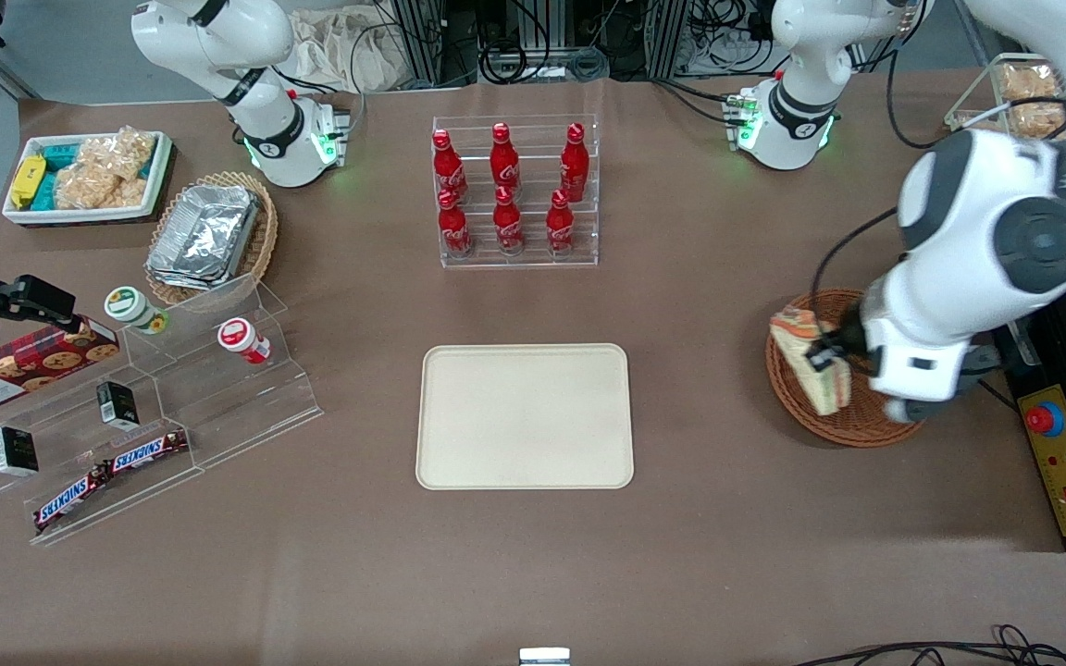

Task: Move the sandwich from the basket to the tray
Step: 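Carry the held sandwich from the basket over to the cream tray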

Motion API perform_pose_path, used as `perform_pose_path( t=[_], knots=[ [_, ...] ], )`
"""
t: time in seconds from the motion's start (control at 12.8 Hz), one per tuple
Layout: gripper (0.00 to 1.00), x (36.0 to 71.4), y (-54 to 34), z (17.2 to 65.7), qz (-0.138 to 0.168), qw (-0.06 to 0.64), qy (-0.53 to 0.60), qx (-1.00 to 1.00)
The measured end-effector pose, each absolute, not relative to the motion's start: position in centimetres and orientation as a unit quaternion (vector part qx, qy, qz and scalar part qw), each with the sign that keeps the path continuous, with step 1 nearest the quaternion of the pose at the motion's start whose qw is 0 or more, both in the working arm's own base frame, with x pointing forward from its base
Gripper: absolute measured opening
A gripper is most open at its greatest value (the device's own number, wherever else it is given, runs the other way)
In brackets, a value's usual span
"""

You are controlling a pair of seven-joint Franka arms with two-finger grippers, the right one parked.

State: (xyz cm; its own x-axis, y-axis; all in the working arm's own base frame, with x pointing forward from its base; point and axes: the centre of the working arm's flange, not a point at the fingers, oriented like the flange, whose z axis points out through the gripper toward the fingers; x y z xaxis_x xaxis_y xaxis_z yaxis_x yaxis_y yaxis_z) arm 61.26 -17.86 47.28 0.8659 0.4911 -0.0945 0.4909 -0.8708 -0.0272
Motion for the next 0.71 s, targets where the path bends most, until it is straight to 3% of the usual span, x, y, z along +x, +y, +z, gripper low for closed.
perform_pose_path(
  t=[0.24, 0.39, 0.71],
  knots=[
    [0.11, 63.7, -26.4, 42.5, 0.053, -0.045, -0.199, -0.977],
    [0.11, 65.1, -31.4, 37.8, 0.035, -0.06, -0.164, -0.984],
    [0.11, 64.8, -37.0, 28.9, 0.027, -0.073, -0.123, -0.989]
  ],
)
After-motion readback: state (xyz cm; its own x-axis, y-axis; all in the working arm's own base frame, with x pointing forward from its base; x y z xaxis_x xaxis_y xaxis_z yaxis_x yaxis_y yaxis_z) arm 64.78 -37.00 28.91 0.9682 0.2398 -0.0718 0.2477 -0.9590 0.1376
